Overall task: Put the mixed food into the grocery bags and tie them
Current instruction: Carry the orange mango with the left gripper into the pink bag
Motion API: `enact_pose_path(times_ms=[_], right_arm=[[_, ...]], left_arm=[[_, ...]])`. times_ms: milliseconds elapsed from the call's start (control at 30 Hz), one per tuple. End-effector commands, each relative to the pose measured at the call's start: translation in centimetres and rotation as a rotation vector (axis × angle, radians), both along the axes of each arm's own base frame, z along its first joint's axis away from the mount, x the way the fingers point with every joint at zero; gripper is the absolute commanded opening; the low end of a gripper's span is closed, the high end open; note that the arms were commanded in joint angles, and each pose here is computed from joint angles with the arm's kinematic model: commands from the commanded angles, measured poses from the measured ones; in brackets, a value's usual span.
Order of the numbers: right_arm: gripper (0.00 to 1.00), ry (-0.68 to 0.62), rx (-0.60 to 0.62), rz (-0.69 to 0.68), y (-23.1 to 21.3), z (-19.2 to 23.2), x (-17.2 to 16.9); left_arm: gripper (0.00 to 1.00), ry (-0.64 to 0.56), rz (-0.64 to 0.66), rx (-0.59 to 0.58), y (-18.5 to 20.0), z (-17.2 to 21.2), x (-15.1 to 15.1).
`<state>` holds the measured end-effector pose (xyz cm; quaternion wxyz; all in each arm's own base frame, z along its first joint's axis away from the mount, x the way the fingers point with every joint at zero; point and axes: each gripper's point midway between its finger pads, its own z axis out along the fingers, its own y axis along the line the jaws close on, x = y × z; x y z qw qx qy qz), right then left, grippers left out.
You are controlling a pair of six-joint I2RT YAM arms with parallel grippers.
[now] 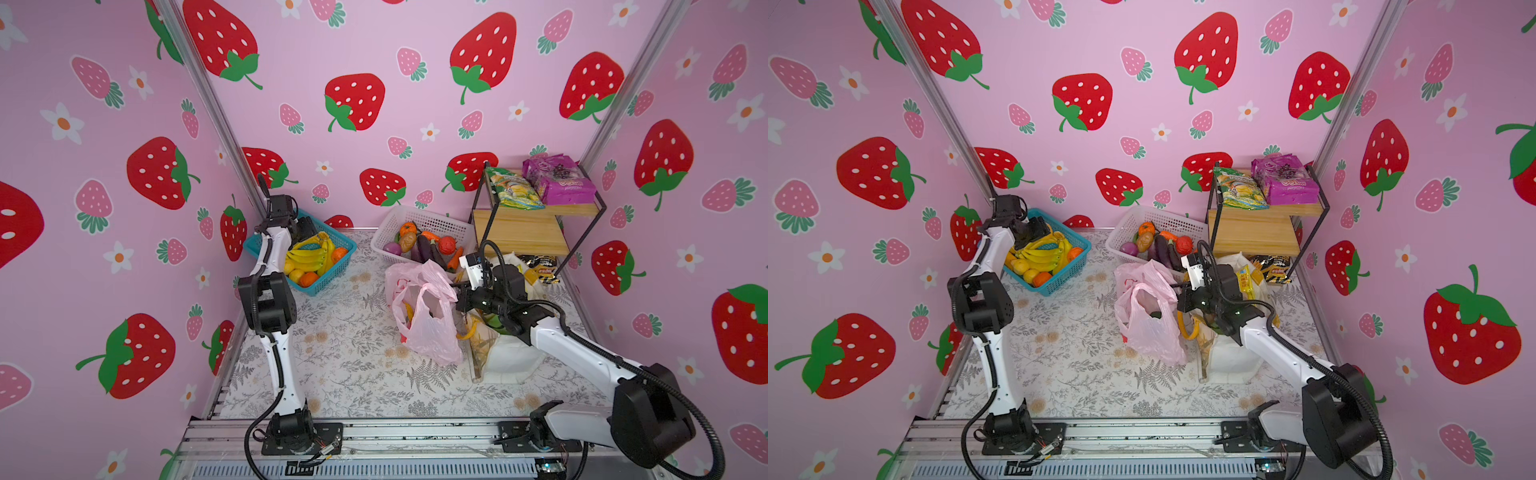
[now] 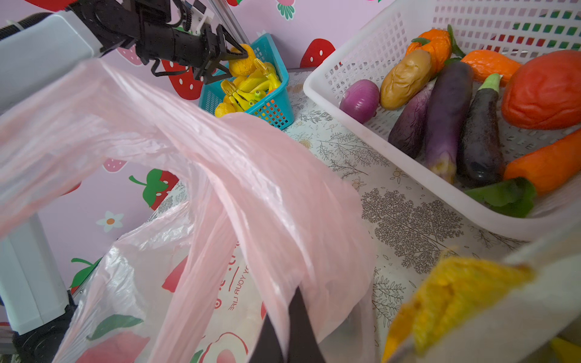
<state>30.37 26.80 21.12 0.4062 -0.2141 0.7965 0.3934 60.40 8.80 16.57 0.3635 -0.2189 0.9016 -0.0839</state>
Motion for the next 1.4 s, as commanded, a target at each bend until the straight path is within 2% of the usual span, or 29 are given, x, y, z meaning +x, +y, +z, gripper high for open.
enact_pose_path(times_ms=[0, 167, 300, 433, 533, 700, 800, 1000, 1200, 1367], right_arm=[[0.00, -0.005, -0.006, -0.008, -0.3, 0.0, 0.1], [0.00, -0.009, -0.004, -0.012, -0.4, 0.1, 0.2], [0.00, -0.009, -0.005, -0.016, -0.5, 0.1, 0.2], [0.00, 0.002, -0.002, -0.013, -0.5, -0.3, 0.2], [0.00, 0.011, 0.005, -0.003, -0.3, -0.4, 0.1], [0.00, 0.004, 0.020, 0.003, -0.2, 0.2, 0.0], [0.00, -0.003, 0.028, 0.007, -0.2, 0.7, -0.1], [0.00, -0.008, 0.042, 0.017, -0.1, 1.5, -0.5], [0.00, -0.015, 0.036, 0.020, -0.2, 1.6, -0.6], [0.00, -0.014, 0.028, 0.017, -0.2, 1.4, -0.5]], left_arm=[[0.70, -0.034, 0.031, -0.001, 0.0, 2.2, -1.8], [0.69, -0.143, 0.055, -0.020, -2.9, 5.5, -9.1], [0.69, -0.199, -0.008, -0.053, -8.7, 5.6, -16.5], [0.69, -0.241, -0.175, -0.105, -15.8, 5.8, -23.2], [0.68, -0.296, -0.331, -0.128, -20.3, 7.6, -27.8], [0.66, -0.406, -0.626, -0.216, -27.5, 11.2, -33.3], [0.66, -0.398, -0.791, -0.225, -31.2, 11.7, -34.9], [0.65, -0.284, -0.991, -0.185, -36.3, 10.0, -35.1], [0.66, -0.136, -1.065, -0.095, -37.5, 6.2, -34.6], [0.72, -0.014, -1.092, -0.012, -37.4, 2.5, -34.4]])
